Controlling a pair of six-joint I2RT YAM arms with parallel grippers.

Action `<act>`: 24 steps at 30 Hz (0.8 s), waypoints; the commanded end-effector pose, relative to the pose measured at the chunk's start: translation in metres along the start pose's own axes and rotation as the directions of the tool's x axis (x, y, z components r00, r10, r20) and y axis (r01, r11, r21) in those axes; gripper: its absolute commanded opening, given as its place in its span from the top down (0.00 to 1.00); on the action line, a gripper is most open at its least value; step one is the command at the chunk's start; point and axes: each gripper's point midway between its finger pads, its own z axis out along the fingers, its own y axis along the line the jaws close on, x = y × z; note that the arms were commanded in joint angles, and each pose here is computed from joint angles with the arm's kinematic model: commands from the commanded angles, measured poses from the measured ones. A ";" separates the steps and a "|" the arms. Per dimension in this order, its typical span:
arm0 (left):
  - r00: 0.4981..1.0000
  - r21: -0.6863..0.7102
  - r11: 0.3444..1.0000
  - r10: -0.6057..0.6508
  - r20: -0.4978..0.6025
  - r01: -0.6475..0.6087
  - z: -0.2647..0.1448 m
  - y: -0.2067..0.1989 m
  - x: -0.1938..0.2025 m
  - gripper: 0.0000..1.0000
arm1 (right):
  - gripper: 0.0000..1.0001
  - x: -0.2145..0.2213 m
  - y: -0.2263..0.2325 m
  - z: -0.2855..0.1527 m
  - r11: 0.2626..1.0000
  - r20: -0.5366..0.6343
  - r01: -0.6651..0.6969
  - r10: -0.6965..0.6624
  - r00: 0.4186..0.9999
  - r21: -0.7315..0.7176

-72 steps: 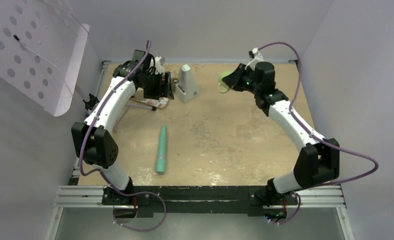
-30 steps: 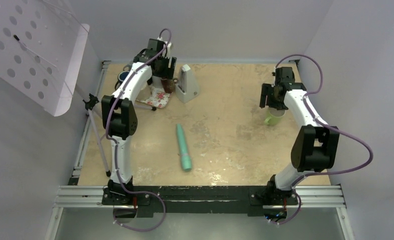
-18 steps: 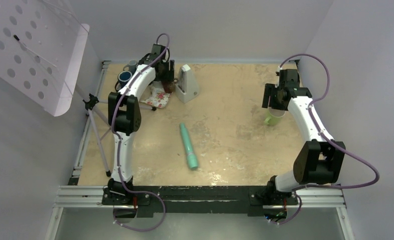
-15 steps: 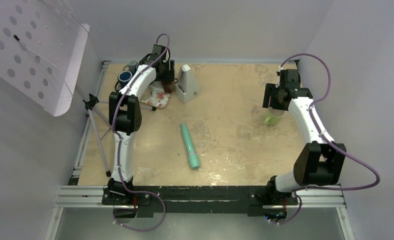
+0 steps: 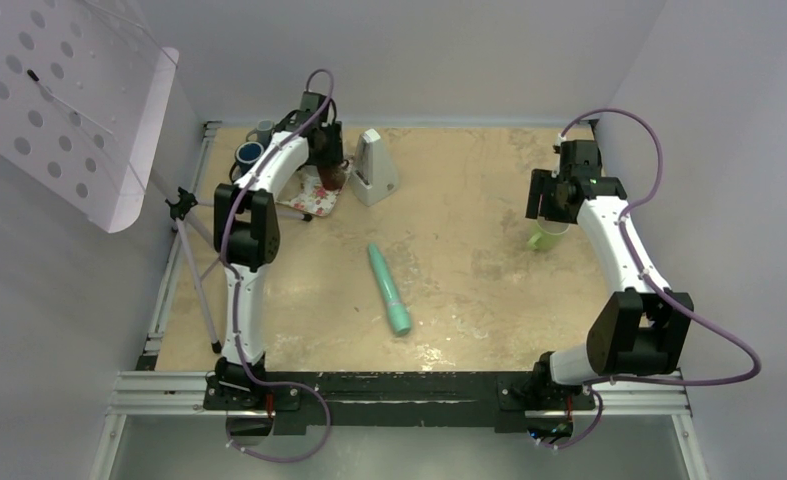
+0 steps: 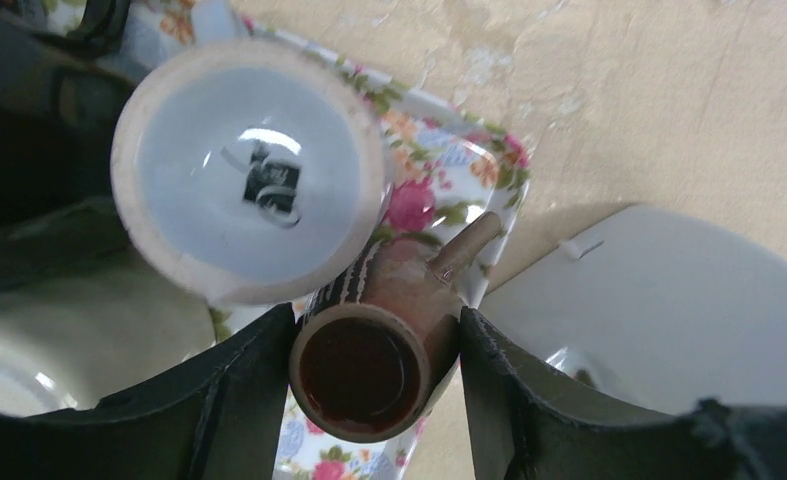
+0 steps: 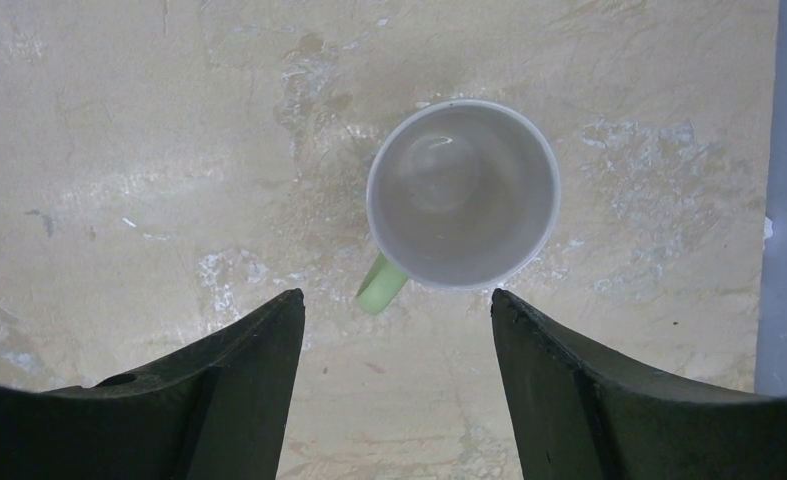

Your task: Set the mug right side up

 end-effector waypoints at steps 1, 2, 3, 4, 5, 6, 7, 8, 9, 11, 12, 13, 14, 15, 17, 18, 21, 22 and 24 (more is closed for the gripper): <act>1.000 0.004 1.000 0.011 0.012 -0.011 -0.034 0.020 -0.006 0.91 | 0.29 -0.008 -0.003 -0.012 1.000 0.042 0.007 -0.007 0.999 0.006; 0.999 0.016 0.999 0.029 0.013 -0.029 -0.038 0.021 -0.004 0.93 | 0.29 -0.009 -0.003 -0.012 1.000 0.044 0.007 -0.008 0.999 0.005; 0.999 0.028 0.998 0.052 0.010 -0.052 -0.042 0.022 -0.001 0.95 | 0.29 -0.010 -0.002 -0.013 1.000 0.050 0.007 -0.007 0.999 0.002; 0.997 0.041 0.996 0.074 0.004 -0.074 -0.044 0.023 0.006 0.97 | 0.29 -0.010 -0.001 -0.013 1.000 0.051 0.007 -0.007 0.999 -0.003; 0.995 0.057 0.993 0.101 0.002 -0.101 -0.048 0.024 0.010 0.99 | 0.29 -0.011 0.000 -0.014 1.000 0.055 0.007 -0.006 0.998 -0.010; 0.991 0.076 0.989 0.130 0.008 -0.130 -0.052 0.023 0.012 1.00 | 0.29 -0.013 0.002 -0.015 1.000 0.061 0.005 -0.004 0.998 -0.019; 0.988 0.082 0.985 0.153 0.011 -0.154 -0.055 0.024 0.015 1.00 | 0.29 -0.014 0.005 -0.016 0.999 0.067 0.004 -0.002 0.998 -0.032; 0.984 0.095 0.979 0.178 0.015 -0.179 -0.058 0.024 0.016 1.00 | 0.30 -0.015 0.008 -0.017 0.999 0.074 0.006 -0.002 0.997 -0.044; 0.980 0.107 0.974 0.197 0.017 -0.198 -0.061 0.024 0.018 1.00 | 0.30 -0.017 0.013 -0.017 0.998 0.080 0.009 -0.004 0.997 -0.059; 0.974 0.121 0.967 0.224 0.020 -0.225 -0.065 0.026 0.021 1.00 | 0.30 -0.018 0.028 -0.020 0.994 0.099 0.036 -0.026 0.995 -0.101; 0.972 0.134 0.963 0.233 0.023 -0.234 -0.069 0.027 0.021 1.00 | 0.30 -0.019 0.040 -0.022 0.989 0.110 0.059 -0.044 0.993 -0.132; 0.972 0.156 0.959 0.236 0.025 -0.236 -0.073 0.026 0.022 1.00 | 0.30 -0.020 0.055 -0.025 0.981 0.129 0.094 -0.072 0.989 -0.171; 0.963 0.176 0.947 0.268 0.036 -0.270 -0.077 0.025 0.022 1.00 | 0.30 -0.020 0.074 -0.028 0.968 0.151 0.137 -0.106 0.983 -0.212; 0.957 0.191 0.938 0.286 0.049 -0.290 -0.080 0.023 0.023 1.00 | 0.30 -0.020 0.095 -0.032 0.948 0.174 0.183 -0.140 0.975 -0.260; 0.950 0.213 0.925 0.304 0.076 -0.313 -0.087 0.019 0.021 1.00 | 0.29 -0.020 0.139 -0.043 0.893 0.231 0.264 -0.188 0.955 -0.365; 0.948 0.219 0.922 0.308 0.084 -0.319 -0.089 0.018 0.020 1.00 | 0.29 -0.019 0.163 -0.048 0.859 0.264 0.303 -0.205 0.942 -0.414; 0.948 0.230 0.920 0.302 0.099 -0.317 -0.095 0.015 0.016 1.00 | 0.28 -0.018 0.230 -0.066 0.745 0.360 0.393 -0.218 0.907 -0.539; 0.950 0.233 0.922 0.295 0.099 -0.310 -0.096 0.014 0.016 1.00 | 0.28 -0.019 0.250 -0.070 0.710 0.377 0.396 -0.196 0.905 -0.582; 0.958 0.242 0.927 0.271 0.095 -0.286 -0.098 0.013 0.015 1.00 | 0.28 -0.020 0.286 -0.080 0.630 0.398 0.385 -0.129 0.908 -0.674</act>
